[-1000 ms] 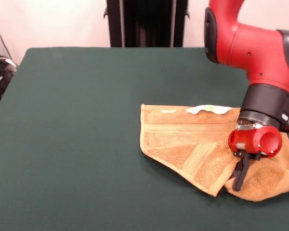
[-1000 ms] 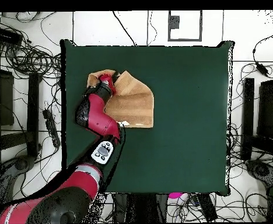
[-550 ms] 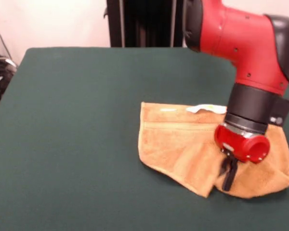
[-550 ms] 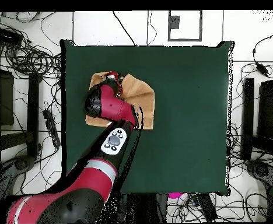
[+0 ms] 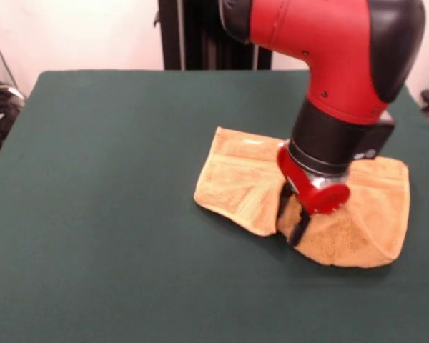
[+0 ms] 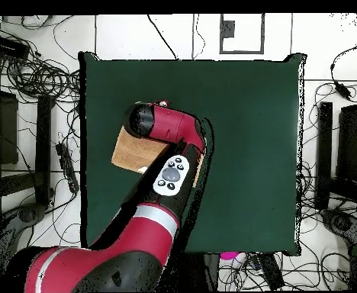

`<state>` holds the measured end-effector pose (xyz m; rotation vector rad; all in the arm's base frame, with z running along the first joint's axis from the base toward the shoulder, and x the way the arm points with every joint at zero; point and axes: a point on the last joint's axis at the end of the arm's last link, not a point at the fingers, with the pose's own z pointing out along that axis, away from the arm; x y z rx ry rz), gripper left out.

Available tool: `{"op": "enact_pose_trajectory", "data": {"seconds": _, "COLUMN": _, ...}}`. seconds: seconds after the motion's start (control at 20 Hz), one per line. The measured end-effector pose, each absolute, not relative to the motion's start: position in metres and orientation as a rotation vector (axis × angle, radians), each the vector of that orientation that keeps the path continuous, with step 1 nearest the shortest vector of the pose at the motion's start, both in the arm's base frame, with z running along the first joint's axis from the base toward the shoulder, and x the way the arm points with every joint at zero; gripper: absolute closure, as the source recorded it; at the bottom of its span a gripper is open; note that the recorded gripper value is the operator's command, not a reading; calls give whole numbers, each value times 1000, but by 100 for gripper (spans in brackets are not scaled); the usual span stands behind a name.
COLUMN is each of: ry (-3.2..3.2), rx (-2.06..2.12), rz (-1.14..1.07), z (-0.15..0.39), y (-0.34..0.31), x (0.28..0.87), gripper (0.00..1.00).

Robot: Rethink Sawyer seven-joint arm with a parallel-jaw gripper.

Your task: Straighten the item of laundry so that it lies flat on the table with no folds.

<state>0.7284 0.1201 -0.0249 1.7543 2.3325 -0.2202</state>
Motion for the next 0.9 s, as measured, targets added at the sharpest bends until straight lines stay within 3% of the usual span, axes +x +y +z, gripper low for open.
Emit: {"op": "enact_pose_trajectory", "data": {"seconds": 0.9, "ry": 2311, "rx": 1471, "rz": -395, "z": 28, "y": 50, "x": 785, "gripper": 0}}
